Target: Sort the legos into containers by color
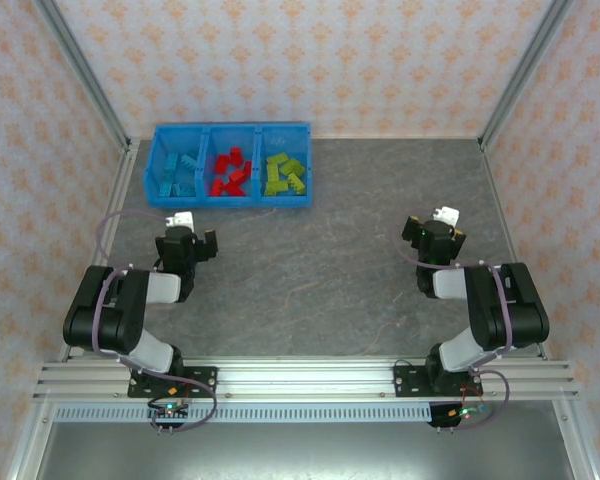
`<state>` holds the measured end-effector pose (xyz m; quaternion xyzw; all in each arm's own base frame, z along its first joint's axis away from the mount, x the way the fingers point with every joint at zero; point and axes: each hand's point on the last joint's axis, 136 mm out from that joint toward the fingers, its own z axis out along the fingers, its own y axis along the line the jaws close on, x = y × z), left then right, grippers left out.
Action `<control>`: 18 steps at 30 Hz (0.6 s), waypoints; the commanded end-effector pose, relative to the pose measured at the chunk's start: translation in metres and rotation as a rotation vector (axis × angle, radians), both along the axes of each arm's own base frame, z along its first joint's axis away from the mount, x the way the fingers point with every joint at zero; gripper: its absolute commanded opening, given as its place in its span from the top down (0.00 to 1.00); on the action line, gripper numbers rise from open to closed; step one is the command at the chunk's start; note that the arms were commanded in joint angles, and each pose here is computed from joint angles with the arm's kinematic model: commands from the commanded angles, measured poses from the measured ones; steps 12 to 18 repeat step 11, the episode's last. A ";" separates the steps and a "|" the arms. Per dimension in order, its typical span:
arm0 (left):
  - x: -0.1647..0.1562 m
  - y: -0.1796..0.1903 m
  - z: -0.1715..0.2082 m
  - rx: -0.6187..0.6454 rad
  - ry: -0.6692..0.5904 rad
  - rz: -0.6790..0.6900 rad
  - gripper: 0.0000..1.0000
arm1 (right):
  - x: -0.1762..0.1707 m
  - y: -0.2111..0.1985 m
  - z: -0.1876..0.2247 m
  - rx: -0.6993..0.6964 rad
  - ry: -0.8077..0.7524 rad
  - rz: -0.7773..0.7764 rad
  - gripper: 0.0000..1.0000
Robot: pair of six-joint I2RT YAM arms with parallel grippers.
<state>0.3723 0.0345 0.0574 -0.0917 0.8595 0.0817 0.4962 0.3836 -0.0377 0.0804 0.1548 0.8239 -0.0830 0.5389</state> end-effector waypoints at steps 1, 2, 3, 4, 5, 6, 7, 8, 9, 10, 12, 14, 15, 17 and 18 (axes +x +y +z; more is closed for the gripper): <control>0.021 -0.008 0.037 0.016 -0.126 -0.048 0.00 | 0.005 -0.001 0.012 -0.002 -0.043 0.007 0.01; 0.020 -0.008 0.035 0.016 -0.108 -0.044 0.00 | 0.004 -0.001 0.011 -0.001 -0.043 0.007 0.01; 0.021 -0.008 0.037 0.018 -0.127 -0.047 0.00 | 0.005 -0.001 0.011 -0.002 -0.042 0.007 0.01; 0.021 -0.009 0.036 0.014 -0.110 -0.049 0.00 | 0.005 -0.001 0.011 -0.003 -0.041 0.008 0.01; 0.021 -0.009 0.036 0.016 -0.115 -0.053 0.00 | 0.006 0.000 0.011 -0.002 -0.038 0.012 0.01; 0.021 -0.009 0.036 0.016 -0.111 -0.052 0.00 | 0.006 0.000 0.011 -0.001 -0.037 0.011 0.01; 0.021 -0.009 0.037 0.016 -0.114 -0.052 0.00 | 0.005 0.000 0.011 -0.001 -0.037 0.011 0.01; 0.021 -0.009 0.037 0.016 -0.113 -0.053 0.00 | 0.005 0.000 0.011 -0.001 -0.042 0.011 0.01; 0.021 -0.009 0.036 0.017 -0.112 -0.051 0.00 | 0.004 0.000 0.011 -0.001 -0.042 0.011 0.01; 0.022 -0.009 0.037 0.016 -0.114 -0.051 0.00 | 0.004 -0.002 0.013 -0.003 -0.050 0.002 0.01; 0.021 -0.009 0.036 0.017 -0.111 -0.053 0.00 | 0.003 -0.005 0.013 -0.003 -0.048 -0.019 0.01; 0.021 -0.009 0.036 0.017 -0.111 -0.053 0.00 | 0.003 -0.005 0.013 -0.003 -0.048 -0.019 0.01; 0.021 -0.009 0.036 0.017 -0.111 -0.053 0.00 | 0.003 -0.005 0.013 -0.003 -0.048 -0.019 0.01; 0.021 -0.009 0.036 0.017 -0.111 -0.053 0.00 | 0.003 -0.005 0.013 -0.003 -0.048 -0.019 0.01; 0.021 -0.009 0.036 0.017 -0.111 -0.053 0.00 | 0.003 -0.005 0.013 -0.003 -0.048 -0.019 0.01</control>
